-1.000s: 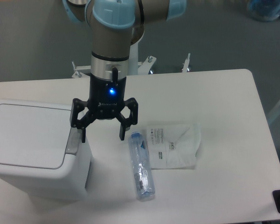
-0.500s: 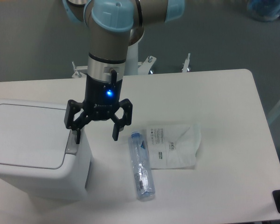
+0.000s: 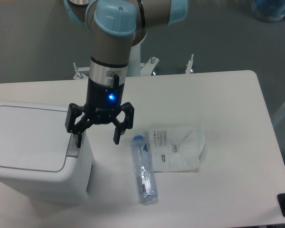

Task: Open the trash can
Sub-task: 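Lower the gripper finger onto the lid's hinged edge and press, then push the lid edge down so the lid swings open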

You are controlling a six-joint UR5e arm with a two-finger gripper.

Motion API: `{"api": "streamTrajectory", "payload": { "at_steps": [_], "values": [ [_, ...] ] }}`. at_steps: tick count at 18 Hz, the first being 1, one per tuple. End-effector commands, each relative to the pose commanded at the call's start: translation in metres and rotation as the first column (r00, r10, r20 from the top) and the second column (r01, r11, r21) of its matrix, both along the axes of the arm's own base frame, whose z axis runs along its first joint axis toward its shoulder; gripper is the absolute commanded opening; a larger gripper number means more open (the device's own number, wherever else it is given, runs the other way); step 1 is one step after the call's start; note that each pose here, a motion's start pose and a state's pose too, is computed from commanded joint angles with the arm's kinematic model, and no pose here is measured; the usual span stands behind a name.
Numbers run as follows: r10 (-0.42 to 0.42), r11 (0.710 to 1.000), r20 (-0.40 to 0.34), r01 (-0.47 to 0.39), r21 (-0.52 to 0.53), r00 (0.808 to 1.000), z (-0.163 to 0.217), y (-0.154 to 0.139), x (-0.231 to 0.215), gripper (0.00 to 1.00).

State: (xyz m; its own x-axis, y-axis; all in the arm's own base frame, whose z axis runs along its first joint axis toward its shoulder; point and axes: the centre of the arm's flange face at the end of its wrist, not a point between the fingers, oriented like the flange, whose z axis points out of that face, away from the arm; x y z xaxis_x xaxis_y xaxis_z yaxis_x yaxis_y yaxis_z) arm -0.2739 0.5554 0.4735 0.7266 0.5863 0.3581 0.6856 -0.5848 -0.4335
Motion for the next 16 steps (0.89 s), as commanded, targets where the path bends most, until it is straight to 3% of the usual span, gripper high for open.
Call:
{"api": "streamTrajectory", "payload": {
  "at_steps": [16],
  "values": [
    [0.0, 1.0, 0.01, 0.0, -0.011, 1.0, -0.0088, 0.0021, -0.0019, 1.0]
  ]
}}
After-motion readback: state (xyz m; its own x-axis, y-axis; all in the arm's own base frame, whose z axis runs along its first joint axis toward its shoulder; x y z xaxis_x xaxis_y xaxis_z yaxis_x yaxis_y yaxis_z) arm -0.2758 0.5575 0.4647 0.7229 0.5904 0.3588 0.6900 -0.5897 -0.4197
